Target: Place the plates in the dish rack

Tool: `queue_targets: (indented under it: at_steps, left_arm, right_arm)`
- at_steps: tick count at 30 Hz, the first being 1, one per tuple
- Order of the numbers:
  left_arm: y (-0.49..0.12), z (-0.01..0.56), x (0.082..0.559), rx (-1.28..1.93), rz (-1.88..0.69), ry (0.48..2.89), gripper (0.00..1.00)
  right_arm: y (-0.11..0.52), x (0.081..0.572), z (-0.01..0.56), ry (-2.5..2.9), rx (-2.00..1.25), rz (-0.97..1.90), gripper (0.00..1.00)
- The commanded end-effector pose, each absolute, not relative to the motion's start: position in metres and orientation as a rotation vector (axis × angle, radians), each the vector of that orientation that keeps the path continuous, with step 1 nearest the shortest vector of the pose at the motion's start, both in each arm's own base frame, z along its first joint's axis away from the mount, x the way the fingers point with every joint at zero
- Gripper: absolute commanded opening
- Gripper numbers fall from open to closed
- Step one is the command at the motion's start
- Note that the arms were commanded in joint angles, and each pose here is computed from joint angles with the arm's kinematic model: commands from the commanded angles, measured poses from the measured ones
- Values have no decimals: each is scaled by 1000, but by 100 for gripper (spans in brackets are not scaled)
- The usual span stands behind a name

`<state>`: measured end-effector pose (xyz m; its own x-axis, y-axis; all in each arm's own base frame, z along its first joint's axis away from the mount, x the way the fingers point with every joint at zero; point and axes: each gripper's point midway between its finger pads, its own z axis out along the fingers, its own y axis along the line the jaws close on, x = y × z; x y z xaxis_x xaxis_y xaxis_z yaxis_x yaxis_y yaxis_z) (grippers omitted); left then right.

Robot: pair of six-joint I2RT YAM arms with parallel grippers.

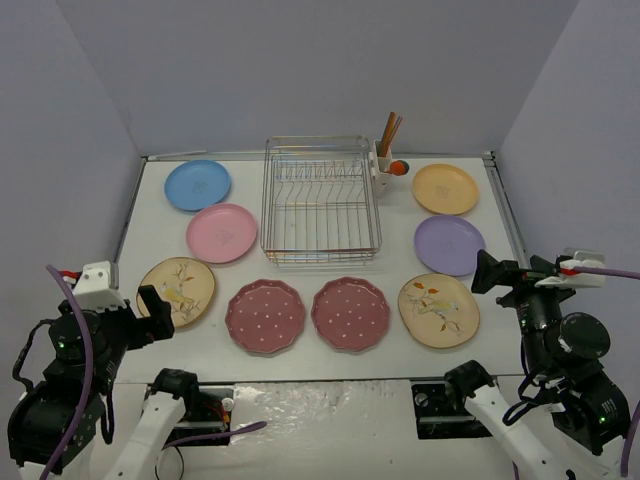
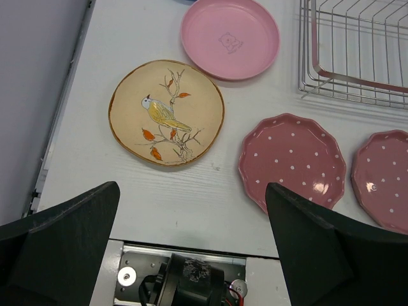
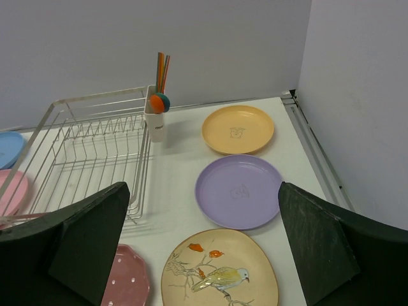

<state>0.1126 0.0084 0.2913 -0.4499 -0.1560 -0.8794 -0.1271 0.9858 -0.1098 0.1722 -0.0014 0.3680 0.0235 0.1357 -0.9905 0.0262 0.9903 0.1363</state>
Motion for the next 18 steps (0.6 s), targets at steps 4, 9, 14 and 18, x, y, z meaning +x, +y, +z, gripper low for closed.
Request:
queue_targets:
  at_steps: [4,9,14,18]
  left_arm:
    - [-10,280,134,-230,-120,2146,97]
    - [-42,255,149,-254,-293,2284,97]
    - [-77,224,161,-316,-508,2413,97]
    - [-99,221,179,-402,-642,2385,97]
  right_arm:
    - [44,187,365,1589,-14,256,100]
    - [65,193,358,1635,-45,351,100]
    - [83,204,343,1713,-60,415,100]
    - [91,216,321,1798,-35,421,100]
